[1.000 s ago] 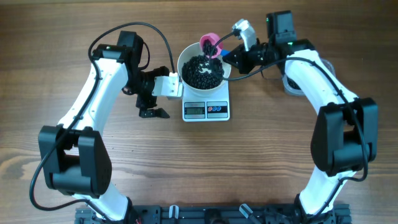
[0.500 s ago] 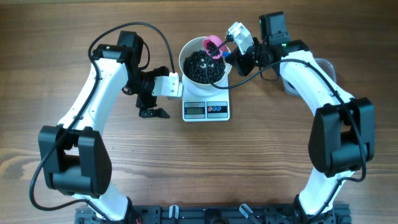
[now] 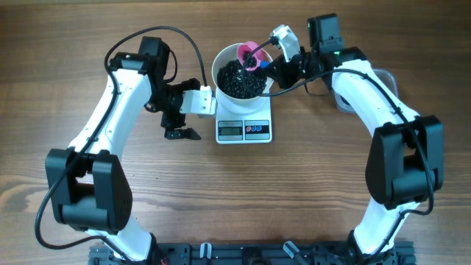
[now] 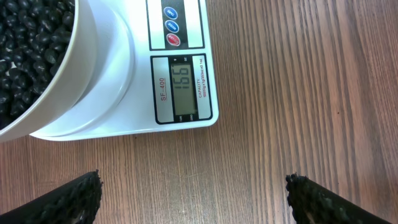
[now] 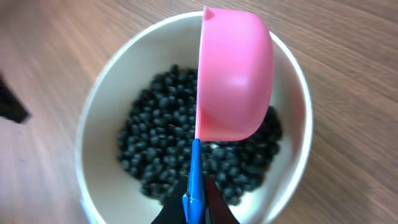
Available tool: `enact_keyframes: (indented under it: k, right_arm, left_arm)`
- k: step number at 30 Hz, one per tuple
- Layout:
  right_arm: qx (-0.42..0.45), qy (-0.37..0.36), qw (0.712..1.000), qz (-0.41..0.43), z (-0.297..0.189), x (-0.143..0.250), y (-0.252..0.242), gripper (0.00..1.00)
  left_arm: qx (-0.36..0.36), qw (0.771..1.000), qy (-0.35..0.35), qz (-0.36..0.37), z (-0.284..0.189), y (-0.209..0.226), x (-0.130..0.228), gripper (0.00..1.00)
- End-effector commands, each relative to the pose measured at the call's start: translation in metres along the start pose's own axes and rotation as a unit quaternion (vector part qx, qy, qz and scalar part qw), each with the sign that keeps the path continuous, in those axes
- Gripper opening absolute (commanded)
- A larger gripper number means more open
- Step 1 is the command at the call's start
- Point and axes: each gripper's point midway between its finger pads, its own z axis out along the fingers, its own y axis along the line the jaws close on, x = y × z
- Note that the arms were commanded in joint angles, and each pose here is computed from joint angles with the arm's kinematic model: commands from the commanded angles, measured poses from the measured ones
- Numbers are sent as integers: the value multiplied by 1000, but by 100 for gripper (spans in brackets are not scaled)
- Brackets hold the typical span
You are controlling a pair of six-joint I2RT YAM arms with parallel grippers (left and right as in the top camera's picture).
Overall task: Scoop item into bowl and weigh 150g on scale
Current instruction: 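Carry the scoop right to the clear bean tub with the right gripper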
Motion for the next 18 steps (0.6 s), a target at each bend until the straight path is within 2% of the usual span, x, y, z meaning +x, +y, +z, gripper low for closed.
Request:
enact_keyframes:
  k: [1, 6, 11, 18]
  right_arm:
    - [-68, -26, 996, 50, -9, -8, 12, 4]
    - [-136, -94, 983, 78, -40, -37, 11, 4]
    - [-176, -145, 972, 53, -67, -58, 11, 4]
    - [-187, -178, 961, 102, -119, -54, -17, 4]
  left_arm:
    - [4, 1000, 0, -2, 2, -2, 0, 100]
    - [4, 1000, -1, -2, 2, -2, 0, 100]
    - [4, 1000, 0, -2, 2, -2, 0, 100]
    - [4, 1000, 0, -2, 2, -2, 0, 100]
